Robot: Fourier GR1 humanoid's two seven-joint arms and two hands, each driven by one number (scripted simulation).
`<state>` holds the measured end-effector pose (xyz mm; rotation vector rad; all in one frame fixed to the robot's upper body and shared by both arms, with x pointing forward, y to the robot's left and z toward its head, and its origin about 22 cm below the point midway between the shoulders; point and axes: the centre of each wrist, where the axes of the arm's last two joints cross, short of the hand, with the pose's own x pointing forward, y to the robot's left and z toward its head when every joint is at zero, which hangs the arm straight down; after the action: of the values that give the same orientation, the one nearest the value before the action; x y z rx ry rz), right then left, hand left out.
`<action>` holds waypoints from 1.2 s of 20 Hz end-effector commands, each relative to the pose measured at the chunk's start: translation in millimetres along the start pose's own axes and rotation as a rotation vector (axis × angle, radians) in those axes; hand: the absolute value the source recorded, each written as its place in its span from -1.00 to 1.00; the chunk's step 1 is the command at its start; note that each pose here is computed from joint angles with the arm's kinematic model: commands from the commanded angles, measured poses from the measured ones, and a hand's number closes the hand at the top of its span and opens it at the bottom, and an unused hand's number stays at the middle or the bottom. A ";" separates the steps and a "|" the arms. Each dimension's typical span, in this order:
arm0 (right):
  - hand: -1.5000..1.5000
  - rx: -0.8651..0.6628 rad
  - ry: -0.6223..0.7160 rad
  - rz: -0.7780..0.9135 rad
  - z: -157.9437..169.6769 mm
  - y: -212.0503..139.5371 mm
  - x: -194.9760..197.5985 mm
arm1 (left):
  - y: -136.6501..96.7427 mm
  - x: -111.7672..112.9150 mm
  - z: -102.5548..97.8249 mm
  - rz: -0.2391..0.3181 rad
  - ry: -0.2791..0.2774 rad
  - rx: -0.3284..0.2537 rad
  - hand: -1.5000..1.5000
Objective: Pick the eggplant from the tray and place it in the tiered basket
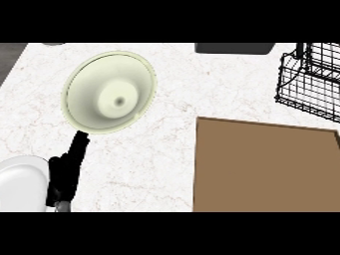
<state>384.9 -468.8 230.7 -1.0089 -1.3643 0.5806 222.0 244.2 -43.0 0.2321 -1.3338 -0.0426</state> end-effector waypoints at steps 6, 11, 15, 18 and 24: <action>-1.00 0.102 0.077 -0.371 -8.6 47.1 -9.0 | -7.8 -18.9 14.0 -0.005 0.015 -0.010 0.00; -1.00 0.072 0.066 -0.592 -6.8 61.1 -15.8 | -3.5 -5.7 -0.7 0.013 0.028 0.006 0.00; -1.00 -0.020 0.043 -0.712 -5.9 20.4 -19.6 | -11.8 -5.6 6.4 0.018 0.003 -0.019 0.00; -1.00 -0.210 0.038 -0.731 3.2 -0.3 -34.6 | -2.4 -5.8 9.9 -0.013 0.024 -0.003 0.00; -1.00 -0.441 0.199 -0.728 43.7 -75.1 -81.7 | -17.5 -8.7 5.6 -0.008 0.020 0.003 0.00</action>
<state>346.7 -531.6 235.3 -0.7191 -1.6108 -0.2374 220.6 235.0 -45.3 0.2389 -1.3456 -0.0471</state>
